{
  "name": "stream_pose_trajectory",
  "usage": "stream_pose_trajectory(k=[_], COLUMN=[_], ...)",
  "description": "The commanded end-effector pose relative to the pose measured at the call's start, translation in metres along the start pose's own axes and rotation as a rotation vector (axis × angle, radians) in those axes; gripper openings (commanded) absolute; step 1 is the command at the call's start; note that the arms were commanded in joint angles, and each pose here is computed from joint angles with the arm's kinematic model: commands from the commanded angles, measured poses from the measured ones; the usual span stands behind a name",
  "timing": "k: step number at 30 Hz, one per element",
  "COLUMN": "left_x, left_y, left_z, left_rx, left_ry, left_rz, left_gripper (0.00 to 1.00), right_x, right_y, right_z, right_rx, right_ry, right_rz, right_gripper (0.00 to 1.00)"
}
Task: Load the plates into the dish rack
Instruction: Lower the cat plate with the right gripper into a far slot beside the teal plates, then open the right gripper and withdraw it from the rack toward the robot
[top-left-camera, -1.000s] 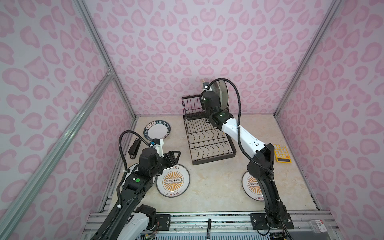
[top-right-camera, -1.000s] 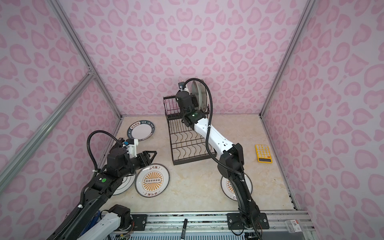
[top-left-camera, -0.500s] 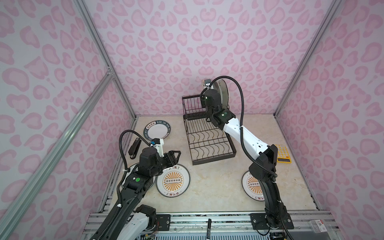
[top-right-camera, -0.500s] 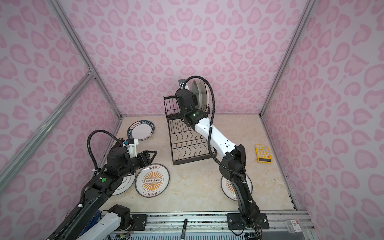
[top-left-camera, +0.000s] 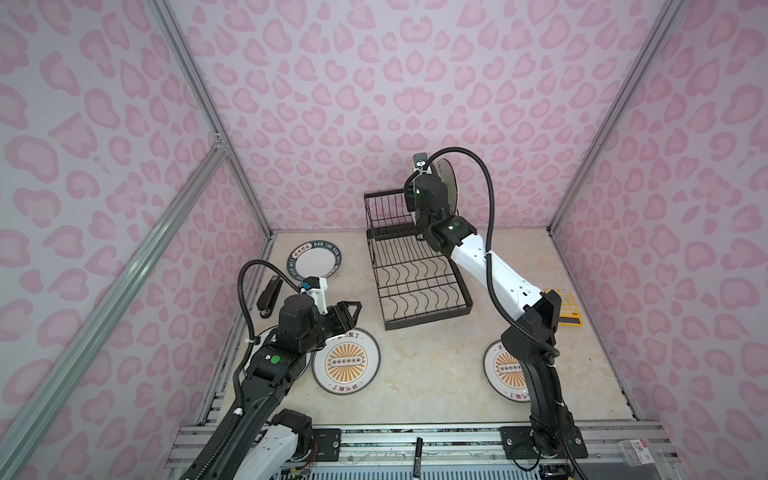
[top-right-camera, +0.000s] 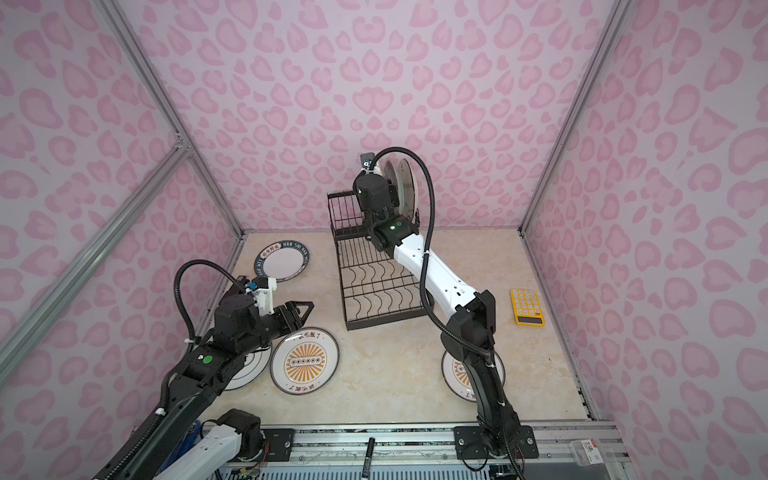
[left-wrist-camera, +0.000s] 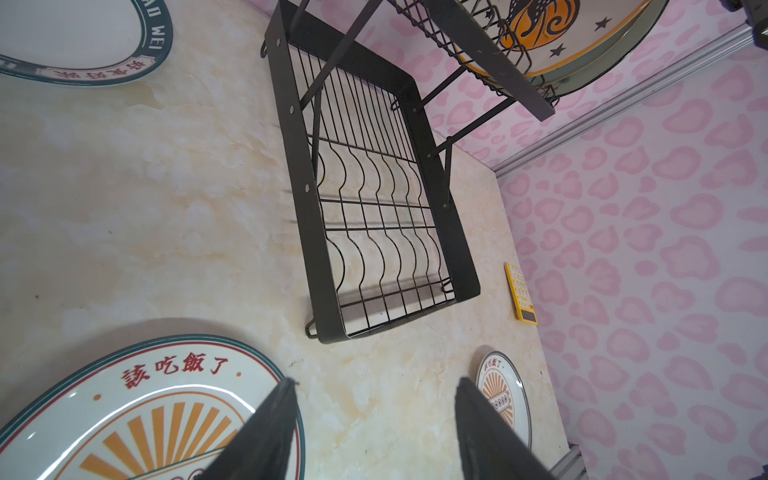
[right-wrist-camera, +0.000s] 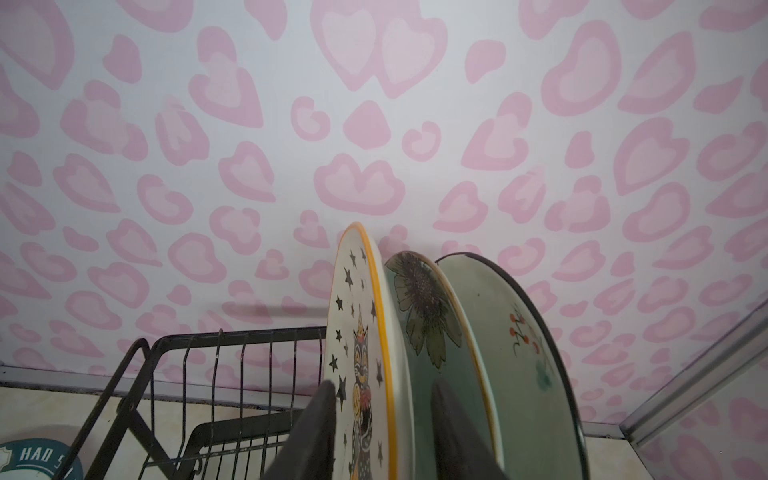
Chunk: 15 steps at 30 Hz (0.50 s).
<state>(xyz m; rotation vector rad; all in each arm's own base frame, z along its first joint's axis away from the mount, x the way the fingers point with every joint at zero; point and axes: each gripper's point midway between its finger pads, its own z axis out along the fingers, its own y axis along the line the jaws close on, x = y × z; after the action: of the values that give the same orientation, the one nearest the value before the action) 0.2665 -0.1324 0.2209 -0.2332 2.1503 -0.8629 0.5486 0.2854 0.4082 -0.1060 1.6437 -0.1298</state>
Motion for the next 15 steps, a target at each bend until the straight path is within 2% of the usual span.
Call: stream_pose_trajectory(k=[1,8,15], left_x=[-0.004,-0.005,-0.012], left_y=[-0.002,0.002,0.008], left_z=[-0.002,-0.003,-0.001], left_rx=[0.003,-0.023,-0.077], left_ry=[-0.014,-0.023,-0.028], left_rz=[0.013,0.011,0.034], left_gripper=[0.63,0.63,0.64], right_x=[-0.014,-0.035,-0.041], right_y=[-0.006,-0.013,-0.035], right_z=[-0.003,-0.021,-0.057], right_rx=[-0.005,-0.057,-0.121], right_ry=[-0.031,-0.055,-0.082], right_rz=[0.031,0.063,0.120], right_gripper=[0.38,0.49,0.63])
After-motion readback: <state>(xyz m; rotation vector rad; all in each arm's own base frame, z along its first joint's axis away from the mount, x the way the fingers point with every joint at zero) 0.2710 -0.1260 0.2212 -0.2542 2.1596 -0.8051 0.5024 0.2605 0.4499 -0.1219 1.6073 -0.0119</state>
